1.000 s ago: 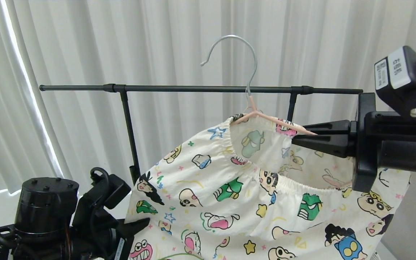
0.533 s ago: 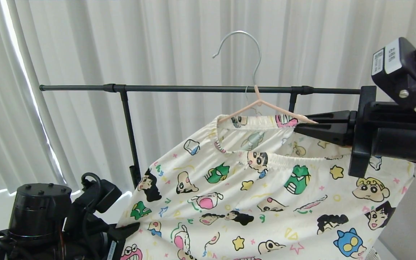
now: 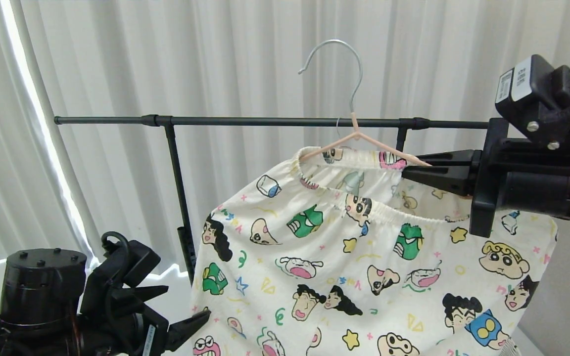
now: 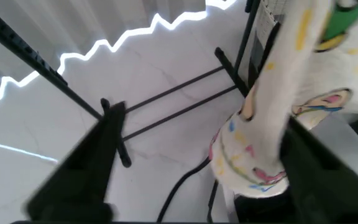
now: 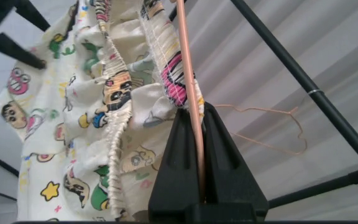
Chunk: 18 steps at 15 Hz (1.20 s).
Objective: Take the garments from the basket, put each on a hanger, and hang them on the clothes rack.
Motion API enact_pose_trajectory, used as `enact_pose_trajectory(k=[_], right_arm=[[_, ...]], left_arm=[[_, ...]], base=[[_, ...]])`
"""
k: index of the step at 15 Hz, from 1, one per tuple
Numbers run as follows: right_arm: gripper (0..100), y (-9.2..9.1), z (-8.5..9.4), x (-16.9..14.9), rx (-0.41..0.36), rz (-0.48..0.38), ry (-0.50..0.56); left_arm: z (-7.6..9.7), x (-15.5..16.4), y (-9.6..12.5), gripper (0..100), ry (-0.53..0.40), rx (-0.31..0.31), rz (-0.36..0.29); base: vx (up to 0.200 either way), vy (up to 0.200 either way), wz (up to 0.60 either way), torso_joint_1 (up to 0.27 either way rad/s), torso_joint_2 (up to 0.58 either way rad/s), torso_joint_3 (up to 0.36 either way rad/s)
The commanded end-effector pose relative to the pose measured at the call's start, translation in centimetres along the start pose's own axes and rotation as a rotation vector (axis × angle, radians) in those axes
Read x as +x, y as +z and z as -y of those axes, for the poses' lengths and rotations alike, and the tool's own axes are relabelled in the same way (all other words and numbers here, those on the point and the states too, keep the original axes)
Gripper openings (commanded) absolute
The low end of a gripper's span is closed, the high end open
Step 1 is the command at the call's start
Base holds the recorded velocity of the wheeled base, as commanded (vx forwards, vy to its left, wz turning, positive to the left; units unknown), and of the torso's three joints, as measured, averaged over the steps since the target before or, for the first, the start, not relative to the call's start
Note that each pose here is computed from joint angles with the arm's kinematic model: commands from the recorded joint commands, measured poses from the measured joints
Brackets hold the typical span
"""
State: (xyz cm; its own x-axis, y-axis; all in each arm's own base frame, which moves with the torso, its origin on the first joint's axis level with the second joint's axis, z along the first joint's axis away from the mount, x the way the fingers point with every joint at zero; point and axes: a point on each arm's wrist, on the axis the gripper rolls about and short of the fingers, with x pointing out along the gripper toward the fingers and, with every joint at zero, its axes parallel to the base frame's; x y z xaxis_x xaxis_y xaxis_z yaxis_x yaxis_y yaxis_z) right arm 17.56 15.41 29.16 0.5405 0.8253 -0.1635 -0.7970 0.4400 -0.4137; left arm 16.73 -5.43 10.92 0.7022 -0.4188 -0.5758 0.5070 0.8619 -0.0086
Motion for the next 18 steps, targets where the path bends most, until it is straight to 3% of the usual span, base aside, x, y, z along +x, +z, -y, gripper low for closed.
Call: enact_pose_trajectory(k=[1,5,10,12,14,18], right_arm=[[0,-0.3,0.9,-0.6,0.005,-0.019,-0.056],[0,-1.8,2.9,-3.2,0.047,-0.141,-0.242],[0,-4.0,4.6,-5.3,0.191,-0.328,-0.476],[0,-4.9,5.0,-5.1,0.269,-0.399,-0.565],[0,-6.1,5.5,-3.9,0.363,-0.458,-0.631],[0,-7.1,6.9,-1.6,0.455,-0.464,-0.656]], left_arm=[[0.1,-0.8,0.2,100,0.005,0.007,0.037],[0.2,-2.2,0.6,100,0.019,-0.044,0.104],[-0.4,-2.9,0.8,100,0.064,-0.063,0.136],[-0.6,-2.9,0.7,100,0.113,-0.068,0.131],[-0.8,-2.9,0.7,100,0.234,-0.066,0.113],[-1.0,-3.1,0.8,100,0.320,-0.070,0.112]], base=[[0.000,0.000,0.00,0.000,0.00,0.000],[0.000,0.000,0.00,0.000,0.00,0.000],[0.000,0.000,0.00,0.000,0.00,0.000],[0.000,0.000,0.00,0.000,0.00,0.000],[0.000,0.000,0.00,0.000,0.00,0.000],[0.000,0.000,0.00,0.000,0.00,0.000]])
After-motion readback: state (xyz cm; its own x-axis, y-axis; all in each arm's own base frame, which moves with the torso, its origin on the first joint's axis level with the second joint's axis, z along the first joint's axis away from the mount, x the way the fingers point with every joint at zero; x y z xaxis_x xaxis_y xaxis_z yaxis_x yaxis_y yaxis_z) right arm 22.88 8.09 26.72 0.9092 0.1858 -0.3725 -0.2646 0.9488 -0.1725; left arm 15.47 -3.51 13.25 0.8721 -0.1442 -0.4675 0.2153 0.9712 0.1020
